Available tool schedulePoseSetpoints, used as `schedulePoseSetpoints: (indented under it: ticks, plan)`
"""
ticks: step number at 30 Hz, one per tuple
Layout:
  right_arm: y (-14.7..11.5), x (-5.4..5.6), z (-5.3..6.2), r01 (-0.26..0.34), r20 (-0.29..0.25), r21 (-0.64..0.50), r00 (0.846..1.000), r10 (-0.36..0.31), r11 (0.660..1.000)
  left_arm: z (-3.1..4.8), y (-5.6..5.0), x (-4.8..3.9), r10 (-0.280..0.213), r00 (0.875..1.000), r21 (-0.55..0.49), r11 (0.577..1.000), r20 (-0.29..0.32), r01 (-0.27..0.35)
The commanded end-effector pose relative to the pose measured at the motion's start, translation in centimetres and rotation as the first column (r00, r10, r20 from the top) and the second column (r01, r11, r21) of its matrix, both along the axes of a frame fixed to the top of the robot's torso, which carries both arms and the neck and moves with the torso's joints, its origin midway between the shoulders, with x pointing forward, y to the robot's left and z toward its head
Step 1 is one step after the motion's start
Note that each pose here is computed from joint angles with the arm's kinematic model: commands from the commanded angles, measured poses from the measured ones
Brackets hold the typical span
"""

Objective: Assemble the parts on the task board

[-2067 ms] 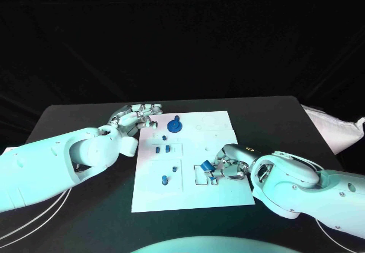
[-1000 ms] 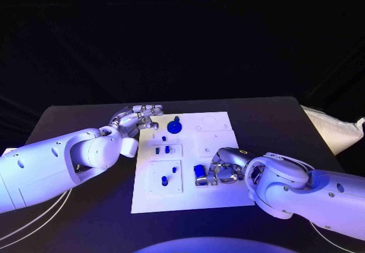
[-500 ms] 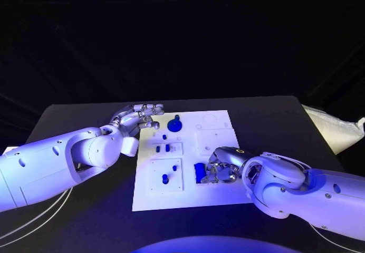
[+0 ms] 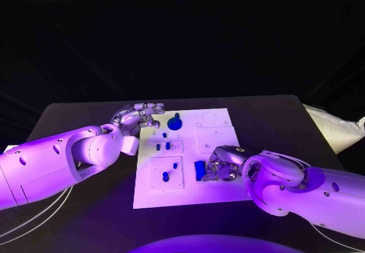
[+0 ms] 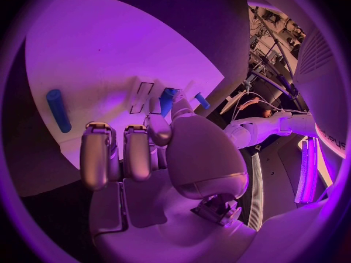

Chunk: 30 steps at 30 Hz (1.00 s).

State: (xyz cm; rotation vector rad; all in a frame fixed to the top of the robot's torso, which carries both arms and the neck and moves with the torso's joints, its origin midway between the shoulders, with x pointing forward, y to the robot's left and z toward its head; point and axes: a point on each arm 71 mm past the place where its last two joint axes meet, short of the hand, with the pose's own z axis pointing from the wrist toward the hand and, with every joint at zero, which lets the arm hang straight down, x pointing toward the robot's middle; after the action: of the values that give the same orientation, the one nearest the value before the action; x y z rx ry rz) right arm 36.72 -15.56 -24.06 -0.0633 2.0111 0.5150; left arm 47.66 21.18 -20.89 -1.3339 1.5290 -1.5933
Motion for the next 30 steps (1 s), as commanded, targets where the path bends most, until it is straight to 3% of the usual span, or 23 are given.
schedulePoseSetpoints:
  ticks: [1,11,17,20,25,30]
  plan:
    - [-0.1,-0.2,0.1,-0.011,0.006,-0.006,1.000,0.011,1.000,0.09,-0.2,-0.07,-0.022,1.000,-0.007,1.000,0.006,0.022]
    - [-2.3,-0.8,1.6,0.023,0.053,0.017,0.998,-0.024,1.000,0.07,-0.1,-0.07,-0.024,1.000,-0.002,1.000,0.005,0.024]
    - [-4.9,-0.5,4.3,0.072,0.132,0.036,0.988,-0.076,0.997,0.04,0.0,-0.07,-0.024,1.000,-0.001,1.000,0.005,0.024]
    - [-6.3,-0.2,5.0,0.096,0.147,0.023,0.984,-0.098,0.995,0.02,-0.1,-0.07,-0.024,1.000,-0.001,1.000,0.005,0.024]
    - [-8.0,0.2,5.1,0.126,0.139,-0.009,0.983,-0.124,0.992,0.01,-0.2,-0.08,-0.027,1.000,-0.002,1.000,0.005,0.027]
    - [-8.9,0.7,4.3,0.144,0.128,-0.047,0.982,-0.137,0.989,0.02,-0.2,-0.10,-0.028,1.000,-0.004,1.000,0.006,0.028]
